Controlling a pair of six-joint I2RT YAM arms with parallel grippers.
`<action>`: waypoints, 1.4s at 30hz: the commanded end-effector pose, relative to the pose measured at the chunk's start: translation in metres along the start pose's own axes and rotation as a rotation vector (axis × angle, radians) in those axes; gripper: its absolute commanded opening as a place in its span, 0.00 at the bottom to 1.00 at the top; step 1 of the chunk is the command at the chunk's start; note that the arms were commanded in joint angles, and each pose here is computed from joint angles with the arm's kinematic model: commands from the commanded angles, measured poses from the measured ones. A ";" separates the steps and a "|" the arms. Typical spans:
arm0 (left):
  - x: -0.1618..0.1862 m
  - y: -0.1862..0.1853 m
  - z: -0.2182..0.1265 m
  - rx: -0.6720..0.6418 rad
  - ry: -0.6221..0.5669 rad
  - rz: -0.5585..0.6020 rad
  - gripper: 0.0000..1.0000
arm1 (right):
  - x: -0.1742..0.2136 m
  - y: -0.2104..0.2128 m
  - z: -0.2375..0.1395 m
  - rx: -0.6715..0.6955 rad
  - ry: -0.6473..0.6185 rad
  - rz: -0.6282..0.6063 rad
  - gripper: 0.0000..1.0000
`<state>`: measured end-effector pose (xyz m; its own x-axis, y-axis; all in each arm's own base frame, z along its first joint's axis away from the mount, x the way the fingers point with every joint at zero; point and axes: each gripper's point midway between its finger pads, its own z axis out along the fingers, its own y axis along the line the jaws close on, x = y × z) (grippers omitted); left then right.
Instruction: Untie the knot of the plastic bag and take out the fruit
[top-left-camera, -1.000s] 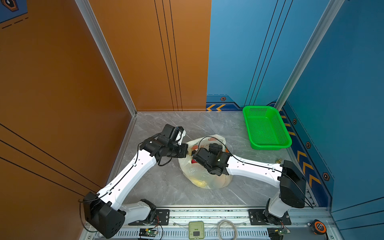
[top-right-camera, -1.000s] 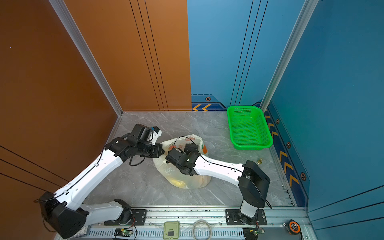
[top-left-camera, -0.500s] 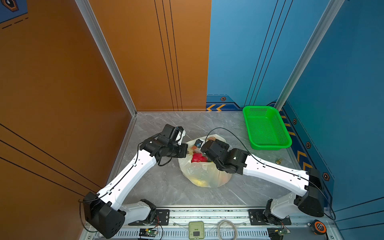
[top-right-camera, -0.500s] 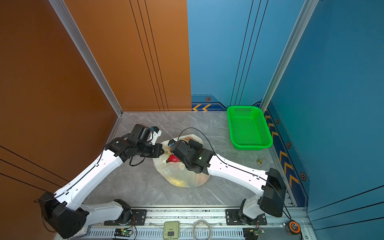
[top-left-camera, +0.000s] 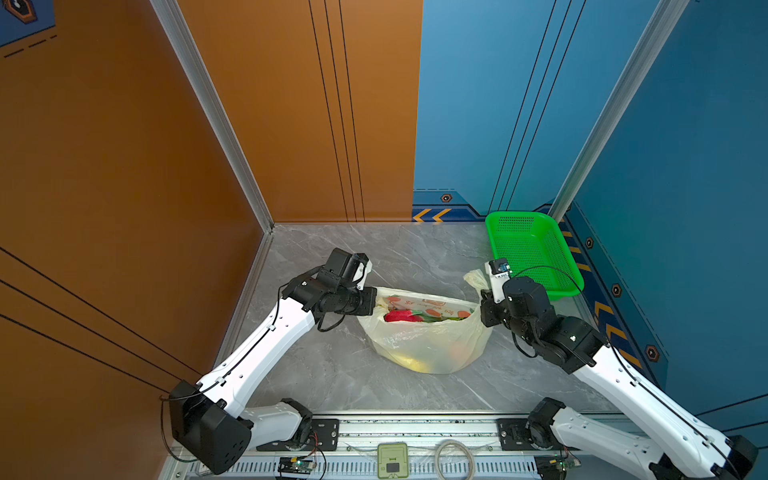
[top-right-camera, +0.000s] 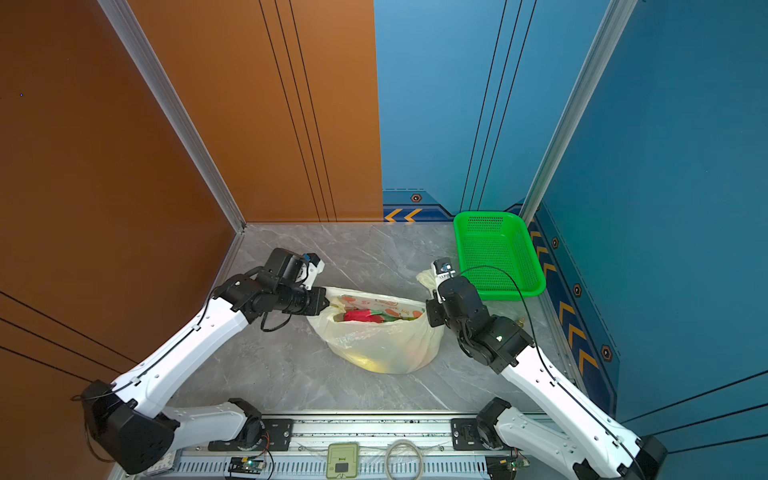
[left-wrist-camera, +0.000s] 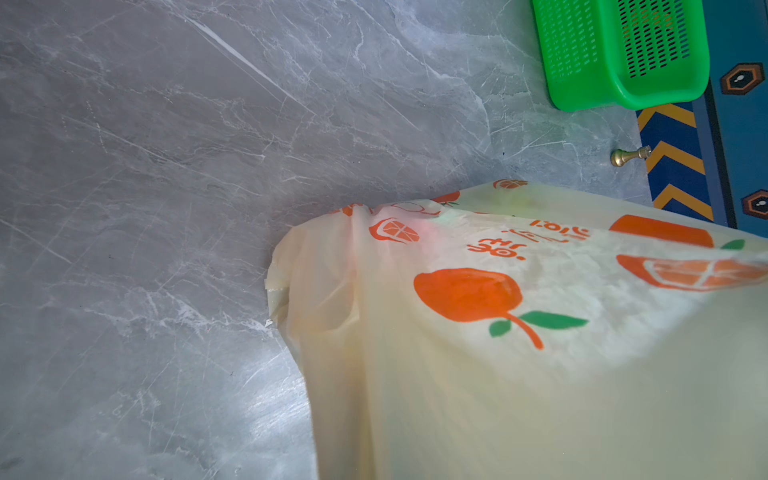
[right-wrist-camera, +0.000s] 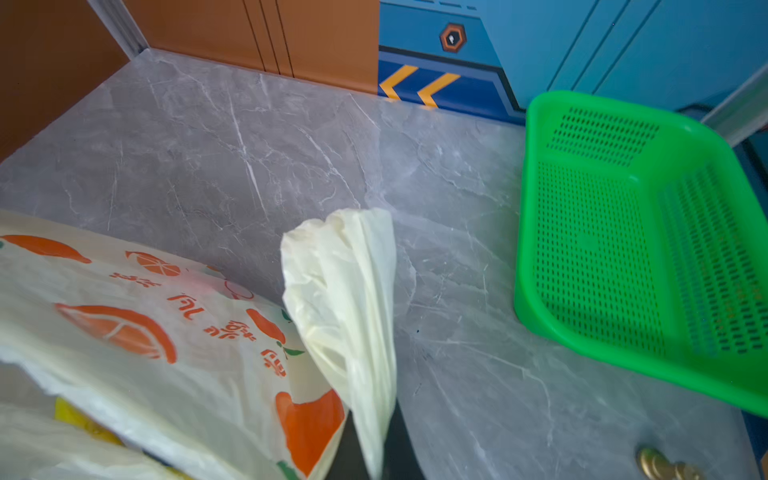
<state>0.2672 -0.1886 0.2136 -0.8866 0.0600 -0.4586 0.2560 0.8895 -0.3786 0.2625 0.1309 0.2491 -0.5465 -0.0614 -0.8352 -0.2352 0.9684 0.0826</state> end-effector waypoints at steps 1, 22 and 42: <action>0.002 -0.002 0.005 0.015 0.016 -0.013 0.00 | 0.024 -0.010 0.004 -0.031 0.010 0.265 0.09; -0.015 -0.014 0.003 0.055 0.007 -0.001 0.00 | 0.016 -0.024 -0.059 -0.026 0.160 0.390 0.79; -0.016 -0.014 0.001 0.061 -0.007 -0.012 0.00 | -0.004 0.157 0.008 -0.379 0.299 0.082 0.83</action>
<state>0.2737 -0.1985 0.2098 -0.9011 0.0701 -0.4279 0.2585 0.8791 -0.4004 0.2222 0.2610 0.2549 -0.7973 -0.1454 -0.5859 -0.3959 0.8586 0.3257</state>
